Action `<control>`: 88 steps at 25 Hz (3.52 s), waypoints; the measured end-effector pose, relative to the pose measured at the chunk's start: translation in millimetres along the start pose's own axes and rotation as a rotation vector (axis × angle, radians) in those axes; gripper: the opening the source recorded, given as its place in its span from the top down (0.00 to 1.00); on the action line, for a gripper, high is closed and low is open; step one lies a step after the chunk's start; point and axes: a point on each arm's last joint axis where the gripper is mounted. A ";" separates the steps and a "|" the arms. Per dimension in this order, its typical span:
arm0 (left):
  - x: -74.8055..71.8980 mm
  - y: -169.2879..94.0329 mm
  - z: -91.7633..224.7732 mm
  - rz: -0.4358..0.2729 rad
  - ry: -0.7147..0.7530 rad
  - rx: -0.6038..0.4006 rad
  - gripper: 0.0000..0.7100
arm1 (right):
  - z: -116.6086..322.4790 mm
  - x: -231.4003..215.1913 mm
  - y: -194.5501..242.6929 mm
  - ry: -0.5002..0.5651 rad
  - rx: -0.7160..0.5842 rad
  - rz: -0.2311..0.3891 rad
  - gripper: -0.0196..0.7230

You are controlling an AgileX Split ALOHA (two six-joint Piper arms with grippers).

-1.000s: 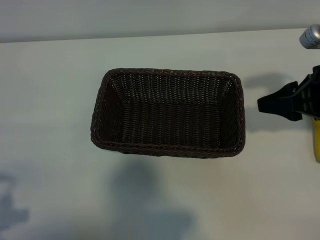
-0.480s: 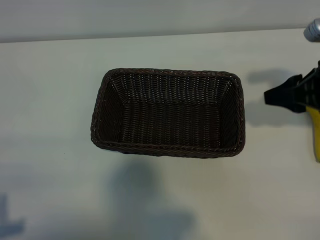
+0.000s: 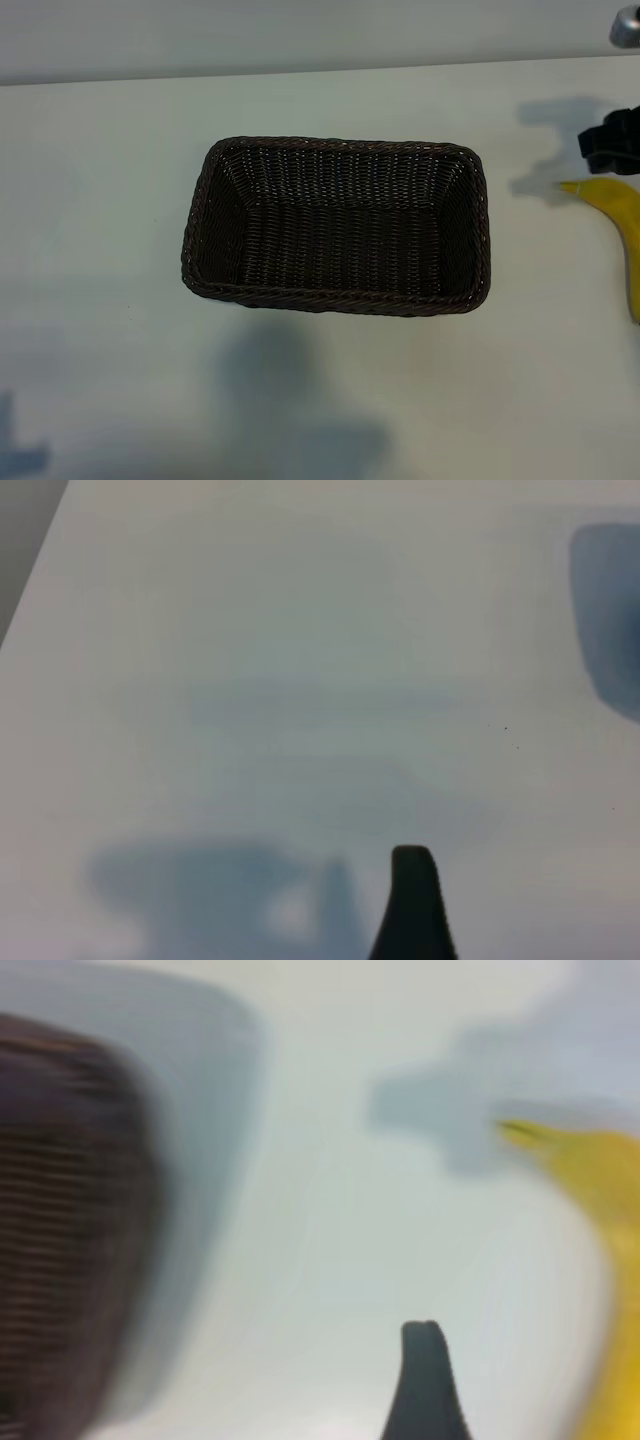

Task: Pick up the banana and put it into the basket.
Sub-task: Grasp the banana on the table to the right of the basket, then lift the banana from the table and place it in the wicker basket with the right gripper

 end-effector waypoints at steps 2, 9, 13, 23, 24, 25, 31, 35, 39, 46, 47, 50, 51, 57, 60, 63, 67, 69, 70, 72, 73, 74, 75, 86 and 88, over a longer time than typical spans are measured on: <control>0.0 0.0 0.0 0.000 0.000 0.000 0.19 | -0.3 -9.4 12.1 -0.007 0.056 0.066 0.27; 0.0 0.0 0.0 0.000 0.000 0.000 0.19 | 10.7 -46.0 43.1 0.096 0.188 0.144 0.27; 0.0 0.0 0.0 0.000 0.000 0.000 0.19 | 15.7 -59.0 49.3 0.134 0.213 0.153 0.27; 0.0 0.0 0.0 0.000 0.000 0.000 0.19 | 17.2 -51.9 64.3 0.128 0.229 0.041 0.27; 0.0 0.0 0.0 0.000 0.000 0.000 0.19 | 17.6 -52.2 65.8 0.126 0.232 0.041 0.27; 0.0 0.0 0.0 0.000 0.000 0.000 0.19 | 18.1 -52.5 67.8 0.125 0.236 0.040 0.27; 0.0 0.0 0.0 0.000 0.000 0.000 0.19 | 22.0 -54.6 82.3 0.126 0.261 0.038 0.27; 0.0 0.0 0.0 0.000 0.000 0.000 0.19 | 28.3 -55.9 97.9 0.137 0.305 0.027 0.27; 0.0 0.0 0.0 0.000 0.000 0.000 0.19 | 33.0 -56.8 108.0 0.142 0.336 0.021 0.28; 0.0 0.0 0.0 0.000 0.000 0.000 0.19 | 32.5 -57.8 105.9 0.127 0.334 0.033 0.40; 0.0 0.0 0.0 0.000 0.000 0.000 0.19 | 31.9 -57.8 104.0 0.123 0.331 0.036 0.40; 0.0 0.0 0.0 0.000 0.000 0.000 0.19 | 26.3 -56.4 88.4 0.114 0.299 0.045 0.40; 0.0 0.1 0.1 0.000 0.000 0.000 0.19 | 22.5 -55.6 79.7 0.110 0.282 0.048 0.40; 0.0 0.1 0.1 0.000 0.000 0.000 0.19 | -7.2 -39.1 22.3 0.072 0.255 0.021 0.40; 0.0 0.1 0.1 0.000 0.000 0.000 0.19 | -23.5 -18.5 8.9 0.009 0.243 -0.003 0.40; 0.0 0.1 0.1 0.000 0.000 0.000 0.19 | -31.9 4.2 6.8 -0.044 0.229 -0.017 0.40; 0.0 0.1 0.1 0.000 0.000 0.000 0.19 | -36.3 37.6 6.4 -0.094 0.228 -0.039 0.40; 0.0 0.1 0.1 0.000 0.000 0.000 0.19 | -40.5 58.9 3.3 -0.144 0.214 -0.056 0.40; 0.0 0.1 0.1 0.000 0.000 0.000 0.19 | -42.2 72.5 1.5 -0.180 0.203 -0.069 0.40; 0.0 0.1 0.1 0.000 0.000 0.000 0.19 | -46.0 102.5 -3.5 -0.262 0.165 -0.100 0.40; 0.0 0.1 0.1 0.000 0.000 0.000 0.19 | -47.9 115.7 -6.2 -0.306 0.138 -0.115 0.40; 0.0 0.1 0.1 0.000 0.000 0.000 0.19 | -48.3 131.6 -8.6 -0.362 0.109 -0.133 0.40; 0.0 0.1 0.1 0.000 0.000 0.000 0.19 | -48.6 146.8 -11.5 -0.426 0.078 -0.152 0.40; 0.0 0.3 0.2 0.000 0.000 0.001 0.19 | -27.1 249.5 8.2 -1.055 -0.128 -0.239 0.40; 0.0 0.4 0.3 0.000 0.000 0.002 0.19 | -26.1 253.6 25.1 -1.111 -0.130 -0.222 0.40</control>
Point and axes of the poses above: a point on each arm's last joint axis where the gripper is mounted, y pointing out along that axis toward the gripper, x along the wrist's bending axis when the last joint is at zero, z = x × y, and after that the axes turned 2 degrees about -y, right-handed
